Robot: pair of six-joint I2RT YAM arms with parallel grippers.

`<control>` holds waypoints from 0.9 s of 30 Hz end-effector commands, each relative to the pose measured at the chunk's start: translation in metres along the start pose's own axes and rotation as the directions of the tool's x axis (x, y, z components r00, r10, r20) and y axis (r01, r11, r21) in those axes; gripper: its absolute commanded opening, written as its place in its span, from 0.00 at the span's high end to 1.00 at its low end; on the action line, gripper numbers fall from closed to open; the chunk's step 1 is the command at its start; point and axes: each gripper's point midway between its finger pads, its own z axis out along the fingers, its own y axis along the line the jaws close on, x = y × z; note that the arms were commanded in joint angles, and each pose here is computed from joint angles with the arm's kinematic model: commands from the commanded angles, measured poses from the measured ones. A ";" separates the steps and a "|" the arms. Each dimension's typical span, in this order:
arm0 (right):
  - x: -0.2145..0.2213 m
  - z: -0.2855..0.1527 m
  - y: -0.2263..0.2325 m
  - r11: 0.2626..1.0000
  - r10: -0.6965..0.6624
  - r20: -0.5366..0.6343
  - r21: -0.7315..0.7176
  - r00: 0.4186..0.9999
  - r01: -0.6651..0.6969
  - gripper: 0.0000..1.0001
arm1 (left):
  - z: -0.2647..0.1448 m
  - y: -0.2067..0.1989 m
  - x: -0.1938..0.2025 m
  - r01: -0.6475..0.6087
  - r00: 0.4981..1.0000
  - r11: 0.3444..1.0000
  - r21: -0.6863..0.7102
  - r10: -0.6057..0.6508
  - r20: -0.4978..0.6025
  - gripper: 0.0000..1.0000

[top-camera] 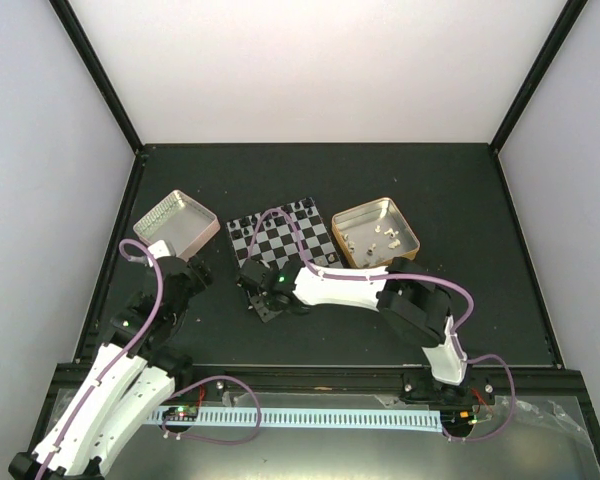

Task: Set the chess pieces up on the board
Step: Pick up the chess piece at the center of the board.

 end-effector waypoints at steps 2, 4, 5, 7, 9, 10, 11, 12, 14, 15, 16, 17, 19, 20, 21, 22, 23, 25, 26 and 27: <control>0.008 0.008 -0.014 0.995 0.059 -0.032 0.081 0.998 -0.056 0.64 | -0.009 0.014 -0.013 0.036 0.997 0.998 -0.058 -0.032 0.072 0.22; 0.006 0.010 -0.013 0.995 0.062 -0.033 0.077 0.998 -0.059 0.64 | -0.013 0.019 -0.017 0.054 0.994 0.996 -0.071 -0.047 0.101 0.22; 0.006 0.012 -0.012 0.995 0.062 -0.034 0.075 0.997 -0.060 0.64 | -0.015 0.021 -0.019 0.063 0.992 0.995 -0.075 -0.054 0.113 0.22; 0.005 0.014 -0.009 0.996 0.063 -0.036 0.065 0.997 -0.061 0.64 | -0.018 0.023 -0.021 0.073 0.990 0.995 -0.070 -0.063 0.130 0.22; 0.004 0.017 -0.006 0.996 0.064 -0.041 0.057 0.997 -0.062 0.64 | -0.020 0.023 -0.023 0.076 0.988 0.995 -0.064 -0.066 0.138 0.22; 0.003 0.018 -0.005 0.997 0.065 -0.041 0.054 0.997 -0.063 0.64 | -0.021 0.022 -0.023 0.077 0.988 0.995 -0.061 -0.068 0.140 0.22; 0.003 0.019 -0.005 0.996 0.068 -0.042 0.054 0.997 -0.066 0.64 | -0.021 0.023 -0.023 0.076 0.988 0.995 -0.062 -0.067 0.139 0.22; 0.003 0.020 -0.004 0.996 0.071 -0.043 0.052 0.997 -0.069 0.64 | -0.021 0.022 -0.023 0.077 0.988 0.995 -0.061 -0.068 0.138 0.22; 0.002 0.021 -0.004 0.996 0.077 -0.043 0.052 0.996 -0.075 0.64 | -0.020 0.022 -0.023 0.076 0.988 0.995 -0.061 -0.067 0.138 0.22; 0.002 0.022 -0.003 0.996 0.077 -0.045 0.053 0.996 -0.074 0.63 | -0.020 0.022 -0.023 0.074 0.989 0.995 -0.061 -0.065 0.136 0.22; 0.002 0.023 -0.003 0.996 0.079 -0.047 0.055 0.996 -0.077 0.63 | -0.020 0.022 -0.022 0.072 0.989 0.995 -0.062 -0.063 0.134 0.22; 0.003 0.024 -0.004 0.995 0.082 -0.049 0.058 0.995 -0.079 0.63 | -0.020 0.022 -0.022 0.072 0.989 0.996 -0.062 -0.063 0.134 0.22; 0.003 0.026 -0.003 0.995 0.084 -0.051 0.058 0.995 -0.081 0.62 | -0.019 0.021 -0.021 0.070 0.989 0.996 -0.061 -0.061 0.131 0.22; 0.003 0.027 -0.003 0.995 0.086 -0.052 0.059 0.995 -0.083 0.62 | -0.019 0.021 -0.021 0.068 0.990 0.996 -0.061 -0.060 0.130 0.22; 0.003 0.028 -0.004 0.995 0.089 -0.054 0.061 0.995 -0.085 0.62 | -0.019 0.021 -0.021 0.068 0.990 0.996 -0.060 -0.060 0.130 0.22; 0.003 0.029 -0.003 0.994 0.089 -0.053 0.060 0.995 -0.086 0.63 | -0.018 0.021 -0.021 0.067 0.990 0.996 -0.061 -0.059 0.129 0.22; 0.003 0.030 -0.003 0.995 0.089 -0.054 0.060 0.995 -0.085 0.63 | -0.018 0.021 -0.021 0.068 0.990 0.996 -0.060 -0.060 0.130 0.22; 0.002 0.031 -0.003 0.994 0.092 -0.050 0.064 0.994 -0.089 0.65 | -0.018 0.021 -0.021 0.066 0.990 0.996 -0.059 -0.058 0.130 0.22; 0.000 0.031 -0.004 0.993 0.096 -0.047 0.068 0.994 -0.093 0.66 | -0.018 0.021 -0.021 0.066 0.990 0.996 -0.060 -0.058 0.129 0.22; 0.001 0.032 -0.003 0.993 0.098 -0.048 0.071 0.994 -0.095 0.69 | -0.018 0.021 -0.021 0.066 0.990 0.996 -0.060 -0.058 0.128 0.22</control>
